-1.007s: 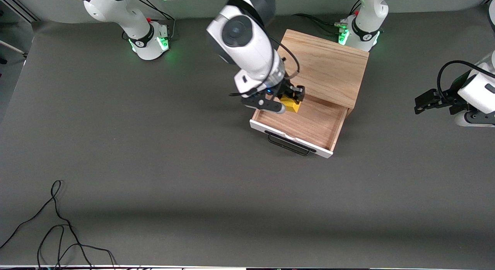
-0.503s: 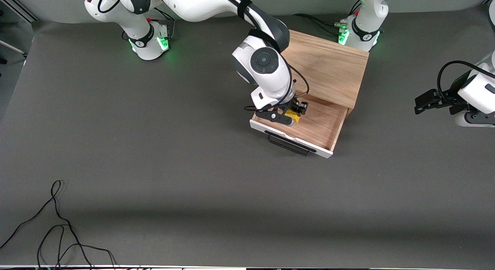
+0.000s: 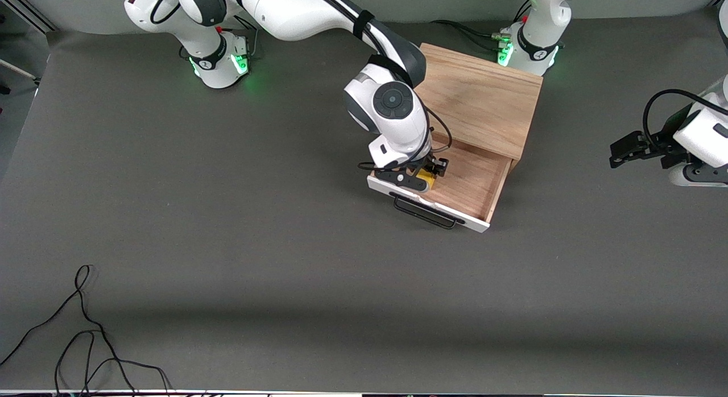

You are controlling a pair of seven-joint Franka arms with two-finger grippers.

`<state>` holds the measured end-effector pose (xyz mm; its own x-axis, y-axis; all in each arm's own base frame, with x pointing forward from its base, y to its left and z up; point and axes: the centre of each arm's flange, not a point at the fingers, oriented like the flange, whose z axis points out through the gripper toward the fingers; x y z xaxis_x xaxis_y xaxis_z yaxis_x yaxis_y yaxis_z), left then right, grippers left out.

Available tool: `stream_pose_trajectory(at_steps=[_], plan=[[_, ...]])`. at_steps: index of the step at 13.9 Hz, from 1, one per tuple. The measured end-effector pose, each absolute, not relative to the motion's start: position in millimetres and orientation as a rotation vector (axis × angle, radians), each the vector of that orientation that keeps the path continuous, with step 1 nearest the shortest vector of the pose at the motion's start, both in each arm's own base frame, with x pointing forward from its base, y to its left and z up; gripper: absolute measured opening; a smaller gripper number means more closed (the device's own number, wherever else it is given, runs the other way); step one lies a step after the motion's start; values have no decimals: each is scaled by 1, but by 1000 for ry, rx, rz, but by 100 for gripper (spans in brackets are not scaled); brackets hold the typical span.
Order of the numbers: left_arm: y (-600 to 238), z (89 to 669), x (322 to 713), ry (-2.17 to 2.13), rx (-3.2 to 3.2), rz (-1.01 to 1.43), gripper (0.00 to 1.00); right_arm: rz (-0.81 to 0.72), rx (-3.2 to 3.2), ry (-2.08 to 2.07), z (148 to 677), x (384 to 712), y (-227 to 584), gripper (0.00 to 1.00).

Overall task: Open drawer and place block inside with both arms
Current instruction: 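Carry the yellow cube with the right gripper into the open drawer, then open the right gripper to release the cube in the drawer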

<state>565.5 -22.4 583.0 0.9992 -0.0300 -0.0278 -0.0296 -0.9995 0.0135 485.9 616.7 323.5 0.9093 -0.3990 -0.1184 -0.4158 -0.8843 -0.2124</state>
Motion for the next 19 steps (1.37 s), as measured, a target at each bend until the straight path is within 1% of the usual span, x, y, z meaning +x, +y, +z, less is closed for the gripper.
stream_pose_trajectory(at_steps=[1, 2, 3, 8, 11, 14, 16, 19], plan=[[-22, 583, 565, -47, 3128, -44, 100, 99, -2835, 618, 324, 487, 616, 85], [-22, 583, 565, -47, 3128, -44, 100, 93, -2832, 623, 325, 490, 615, 96], [-22, 583, 565, -47, 3128, -44, 100, 89, -2828, 628, 326, 492, 613, 100], [-23, 583, 565, -47, 3128, -44, 100, 46, -2789, 623, 353, 501, 612, 100], [-23, 583, 566, -47, 3128, -44, 100, -28, -2734, 615, 407, 510, 604, 100], [-23, 583, 566, -47, 3128, -44, 100, -175, -2739, 573, 470, 518, 581, 100], [-23, 583, 566, -47, 3128, -44, 100, -248, -2826, 480, 484, 524, 564, 100], [-23, 583, 566, -48, 3128, -45, 100, -288, -2868, 448, 483, 558, 527, 100]])
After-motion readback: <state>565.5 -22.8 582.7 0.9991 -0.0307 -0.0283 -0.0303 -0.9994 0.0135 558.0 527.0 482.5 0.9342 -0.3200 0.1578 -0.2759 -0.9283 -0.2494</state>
